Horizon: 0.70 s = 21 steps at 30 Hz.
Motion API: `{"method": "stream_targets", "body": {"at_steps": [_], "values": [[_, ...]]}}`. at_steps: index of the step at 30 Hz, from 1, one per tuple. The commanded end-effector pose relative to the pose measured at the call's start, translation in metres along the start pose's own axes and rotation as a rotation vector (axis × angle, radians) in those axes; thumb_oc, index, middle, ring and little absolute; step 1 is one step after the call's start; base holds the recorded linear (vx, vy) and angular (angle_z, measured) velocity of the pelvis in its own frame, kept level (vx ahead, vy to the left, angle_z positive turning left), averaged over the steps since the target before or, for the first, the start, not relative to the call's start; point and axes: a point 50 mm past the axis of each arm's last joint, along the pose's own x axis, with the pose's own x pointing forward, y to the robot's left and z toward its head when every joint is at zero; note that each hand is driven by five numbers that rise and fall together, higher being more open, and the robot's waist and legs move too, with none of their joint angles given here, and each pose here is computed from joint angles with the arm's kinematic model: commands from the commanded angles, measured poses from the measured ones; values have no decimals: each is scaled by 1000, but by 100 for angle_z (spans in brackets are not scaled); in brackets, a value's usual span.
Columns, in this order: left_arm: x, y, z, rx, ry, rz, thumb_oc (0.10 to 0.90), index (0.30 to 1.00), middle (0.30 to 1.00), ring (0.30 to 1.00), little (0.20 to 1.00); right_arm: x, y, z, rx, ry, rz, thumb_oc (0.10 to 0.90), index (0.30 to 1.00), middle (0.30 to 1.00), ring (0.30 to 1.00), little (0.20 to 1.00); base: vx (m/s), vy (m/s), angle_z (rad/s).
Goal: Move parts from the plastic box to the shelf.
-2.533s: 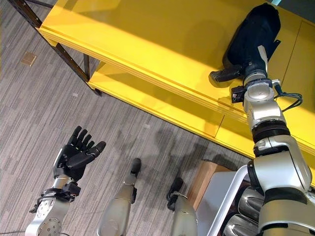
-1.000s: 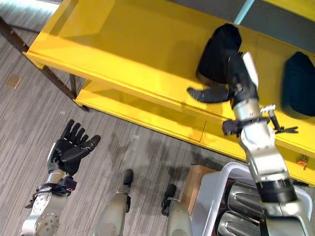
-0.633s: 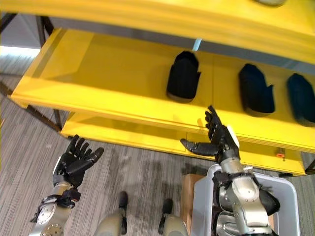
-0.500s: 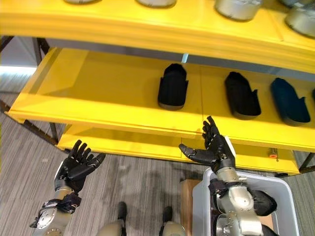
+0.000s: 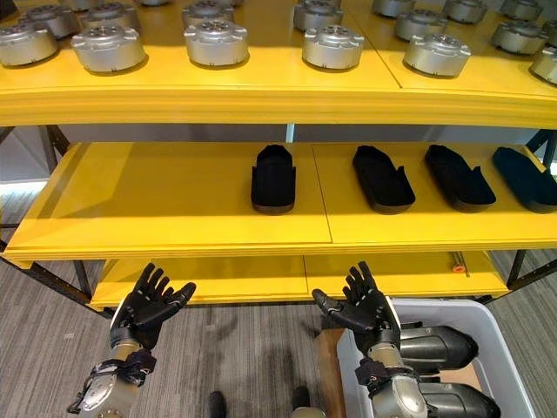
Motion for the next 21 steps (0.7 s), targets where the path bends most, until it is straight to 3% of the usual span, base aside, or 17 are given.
{"method": "stream_targets", "body": {"at_steps": [1, 8, 12, 21], "values": [[10, -16, 48, 72, -248, -98, 900, 1000, 1000, 1000, 1000, 10, 10, 41, 49, -241, 71, 900, 1000, 1000, 1000, 1000, 3, 211, -2], [14, -16, 63, 88, -321, -71, 900, 1000, 1000, 1000, 1000, 11, 12, 39, 74, -244, 72, 900, 1000, 1000, 1000, 1000, -97, 192, -34], [13, -13, 68, 102, -331, -69, 900, 1000, 1000, 1000, 1000, 15, 17, 40, 85, -238, 109, 900, 1000, 1000, 1000, 1000, -101, 251, -182], [1, -2, 62, 67, -303, -28, 900, 1000, 1000, 1000, 1000, 14, 22, 35, 75, -185, 159, 900, 1000, 1000, 1000, 1000, -27, -45, -96]]}}
